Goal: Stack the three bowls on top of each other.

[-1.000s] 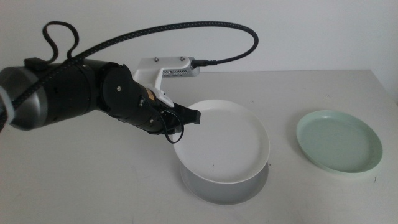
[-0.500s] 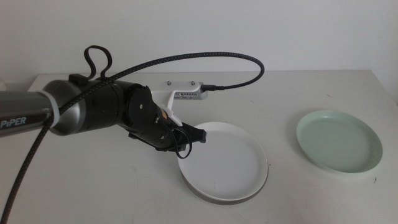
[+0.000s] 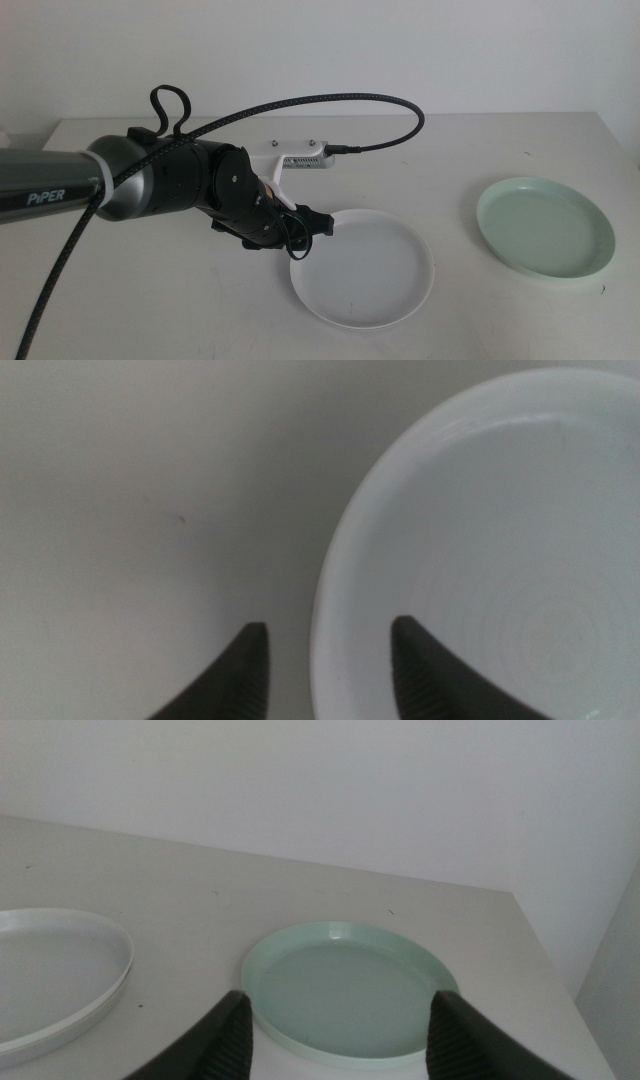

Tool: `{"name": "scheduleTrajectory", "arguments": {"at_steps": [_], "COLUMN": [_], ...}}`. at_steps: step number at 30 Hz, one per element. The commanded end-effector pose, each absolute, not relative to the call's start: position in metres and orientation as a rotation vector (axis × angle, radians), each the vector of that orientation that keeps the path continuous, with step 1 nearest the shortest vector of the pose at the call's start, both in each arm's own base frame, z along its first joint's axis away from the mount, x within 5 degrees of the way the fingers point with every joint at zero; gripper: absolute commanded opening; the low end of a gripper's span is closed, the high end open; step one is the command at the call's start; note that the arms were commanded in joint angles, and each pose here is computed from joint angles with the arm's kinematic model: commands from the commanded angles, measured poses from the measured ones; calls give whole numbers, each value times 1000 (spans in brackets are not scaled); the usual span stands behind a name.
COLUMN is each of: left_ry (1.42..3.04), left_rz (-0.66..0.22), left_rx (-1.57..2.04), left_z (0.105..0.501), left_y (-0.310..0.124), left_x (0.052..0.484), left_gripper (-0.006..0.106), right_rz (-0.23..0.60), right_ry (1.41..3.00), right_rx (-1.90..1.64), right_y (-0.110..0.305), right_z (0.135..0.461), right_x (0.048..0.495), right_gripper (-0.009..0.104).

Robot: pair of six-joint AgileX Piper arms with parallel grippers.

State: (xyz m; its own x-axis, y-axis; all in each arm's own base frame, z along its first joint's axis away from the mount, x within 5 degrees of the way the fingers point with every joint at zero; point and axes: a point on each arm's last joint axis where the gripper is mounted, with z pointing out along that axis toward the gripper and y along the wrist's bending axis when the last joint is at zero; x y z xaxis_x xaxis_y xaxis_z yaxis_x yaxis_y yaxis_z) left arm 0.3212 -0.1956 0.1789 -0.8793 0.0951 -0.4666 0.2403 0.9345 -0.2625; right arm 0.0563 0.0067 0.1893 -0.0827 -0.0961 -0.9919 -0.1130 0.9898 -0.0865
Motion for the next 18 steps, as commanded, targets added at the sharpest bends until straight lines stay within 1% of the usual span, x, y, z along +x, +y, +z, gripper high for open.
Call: {"name": "scheduleTrajectory", "arguments": {"at_steps": [1, 3, 5, 7, 12, 18], "left_ry": [2514, 2494, 2450, 2400, 2250, 2080], "left_rz": [-501, -498, -495, -490, -465, -468], "left_rx": [208, 235, 285, 337, 518, 655], "left_z": [210, 216, 229, 245, 299, 369], "left_y": [-199, -198, -196, -194, -181, -153], "left_x": [324, 322, 319, 315, 289, 234], "left_gripper": [62, 81, 96, 105, 105, 105], "right_rz": [-10, -10, -10, -10, -10, -10], "right_ry": [1585, 1585, 1585, 1585, 1585, 1585], "right_rx": [-154, -154, -154, -154, -154, -154], "right_y": [6, 6, 6, 6, 6, 6], "right_z": [198, 198, 198, 198, 198, 198], "right_x": [57, 57, 57, 57, 57, 57], "right_gripper": [45, 45, 45, 45, 45, 45]}}
